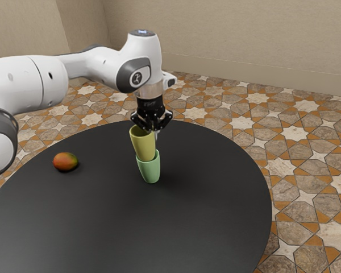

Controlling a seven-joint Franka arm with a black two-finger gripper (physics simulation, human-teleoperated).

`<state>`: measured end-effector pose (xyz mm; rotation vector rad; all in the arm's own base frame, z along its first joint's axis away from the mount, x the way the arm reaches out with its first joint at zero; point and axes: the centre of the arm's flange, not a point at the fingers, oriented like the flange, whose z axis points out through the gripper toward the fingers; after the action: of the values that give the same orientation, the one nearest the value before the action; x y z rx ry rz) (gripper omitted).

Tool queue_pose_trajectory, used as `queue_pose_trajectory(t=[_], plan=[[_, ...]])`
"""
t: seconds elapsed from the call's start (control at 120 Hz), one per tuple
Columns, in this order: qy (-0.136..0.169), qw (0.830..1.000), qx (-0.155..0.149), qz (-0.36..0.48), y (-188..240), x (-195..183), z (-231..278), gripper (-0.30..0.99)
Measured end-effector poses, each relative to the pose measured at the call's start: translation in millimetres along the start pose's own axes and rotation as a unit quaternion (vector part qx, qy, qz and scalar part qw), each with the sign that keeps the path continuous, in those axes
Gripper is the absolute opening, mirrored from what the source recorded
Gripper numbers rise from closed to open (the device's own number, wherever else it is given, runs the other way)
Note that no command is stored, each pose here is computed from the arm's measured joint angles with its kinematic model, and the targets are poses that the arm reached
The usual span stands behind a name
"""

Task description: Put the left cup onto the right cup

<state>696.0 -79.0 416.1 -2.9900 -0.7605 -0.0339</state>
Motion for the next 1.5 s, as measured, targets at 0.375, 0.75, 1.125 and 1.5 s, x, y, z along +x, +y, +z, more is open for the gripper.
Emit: queue_pose_trajectory(t=[0.375, 0.75, 1.125, 1.5], plan=[[-0.005, 1.000, 0.002, 0.001, 1, 0, 8, -0.09], [-0.007, 1.000, 0.001, 0.002, 3, 1, 18, 0.01], [-0.001, 1.000, -0.012, -0.002, 2, 0, 5, 0.57], [0.021, 1.000, -0.018, 0.002, -3, -11, -37, 0.67]])
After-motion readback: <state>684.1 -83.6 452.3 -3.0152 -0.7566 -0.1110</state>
